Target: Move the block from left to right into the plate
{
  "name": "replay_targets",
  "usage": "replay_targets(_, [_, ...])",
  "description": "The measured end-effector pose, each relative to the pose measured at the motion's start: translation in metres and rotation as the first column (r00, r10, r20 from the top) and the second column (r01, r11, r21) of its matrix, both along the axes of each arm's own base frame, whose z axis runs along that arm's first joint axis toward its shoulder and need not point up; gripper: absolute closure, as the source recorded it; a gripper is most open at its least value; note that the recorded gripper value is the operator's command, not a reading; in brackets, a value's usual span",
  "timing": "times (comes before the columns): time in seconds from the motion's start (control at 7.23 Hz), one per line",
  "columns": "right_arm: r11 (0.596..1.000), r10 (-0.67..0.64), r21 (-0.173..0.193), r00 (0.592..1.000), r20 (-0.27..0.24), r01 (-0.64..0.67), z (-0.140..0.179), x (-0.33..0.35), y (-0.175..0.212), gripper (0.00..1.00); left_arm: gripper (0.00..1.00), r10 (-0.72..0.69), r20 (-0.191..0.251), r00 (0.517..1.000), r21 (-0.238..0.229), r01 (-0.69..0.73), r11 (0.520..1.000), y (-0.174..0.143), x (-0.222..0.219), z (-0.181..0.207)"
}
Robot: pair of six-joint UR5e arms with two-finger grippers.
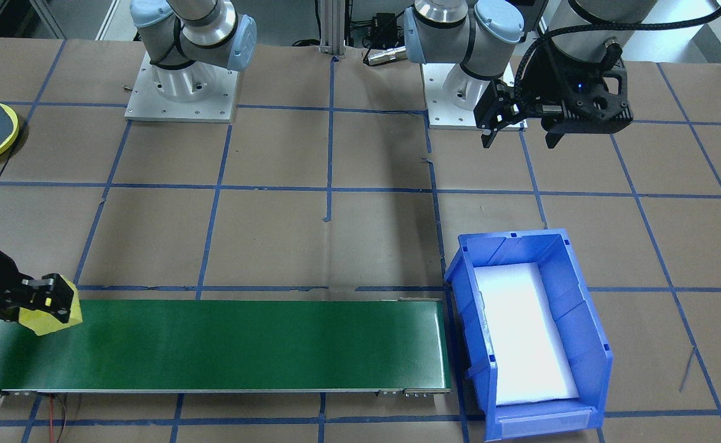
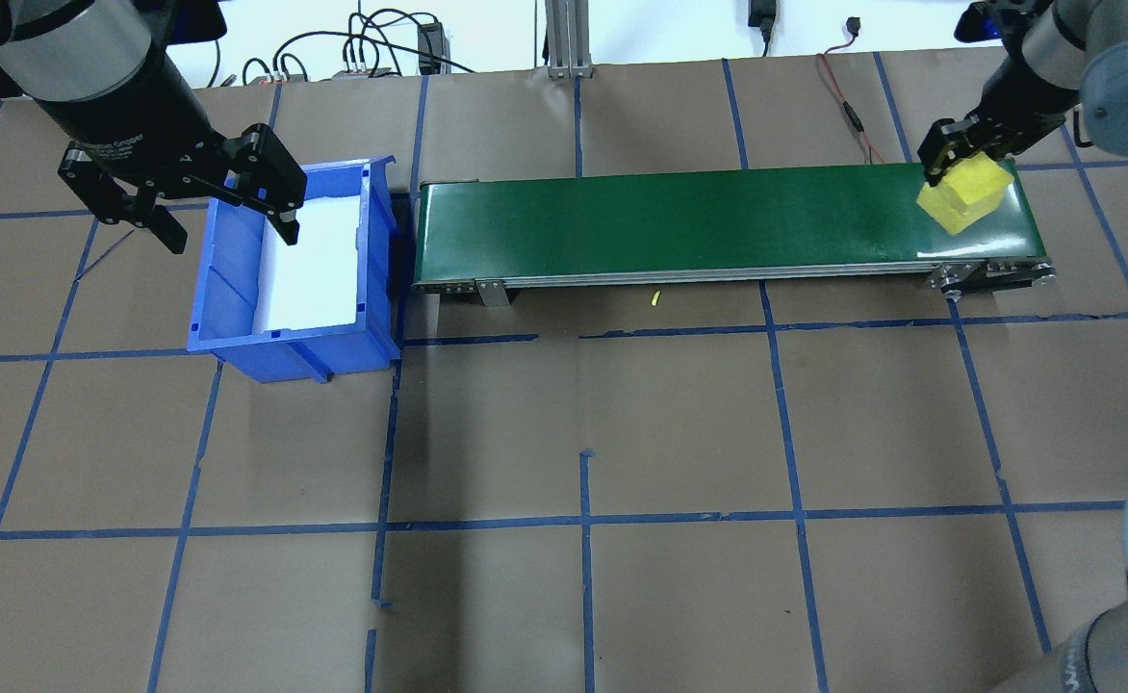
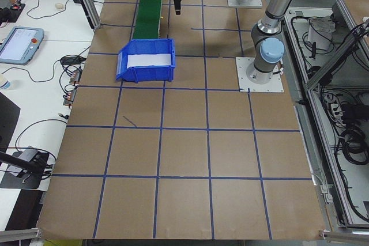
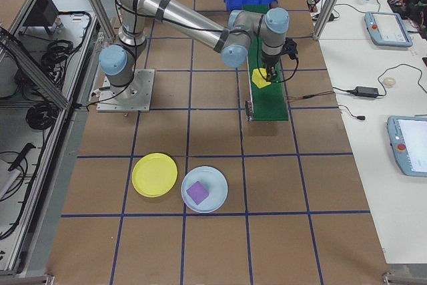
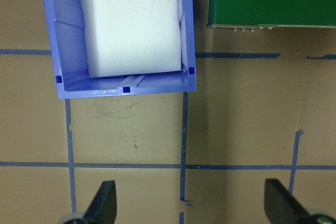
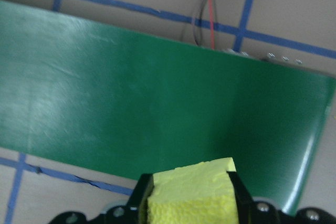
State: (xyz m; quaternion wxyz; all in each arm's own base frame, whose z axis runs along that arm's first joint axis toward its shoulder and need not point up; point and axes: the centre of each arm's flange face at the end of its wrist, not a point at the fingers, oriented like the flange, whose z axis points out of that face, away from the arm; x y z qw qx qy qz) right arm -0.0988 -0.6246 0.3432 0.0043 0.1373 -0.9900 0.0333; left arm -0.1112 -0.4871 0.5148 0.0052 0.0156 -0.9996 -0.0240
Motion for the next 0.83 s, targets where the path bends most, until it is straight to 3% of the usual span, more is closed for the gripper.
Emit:
replay_targets(0.14, [0.997,0.024,0.068,0.998,-0.051,-0.02,-0.007,-0.059,0.031,0.53,0.0,0.0,0.0,1.0,0.0,0.0,1.0,0.0,0.0,0.0])
replay_targets(0.42, [0.974,-0.047,0.221,0.997,-0.056,0.058,-0.047,-0.203,0.131,0.53,0.0,0.0,-0.001,1.0,0.001,0.0,1.0,0.0,0.0,0.0])
replay_targets(0.55, [0.958,-0.098,0.269,0.995,-0.035,0.104,-0.06,-0.262,0.188,0.53,0.0,-0.001,-0.002,1.0,0.0,0.001,1.0,0.0,-0.001,0.0])
replay_targets(0.83, [0.944,-0.152,0.297,0.988,0.001,0.145,-0.07,-0.323,0.263,0.52,0.0,-0.001,-0.004,1.0,0.0,0.001,1.0,0.0,-0.001,0.0])
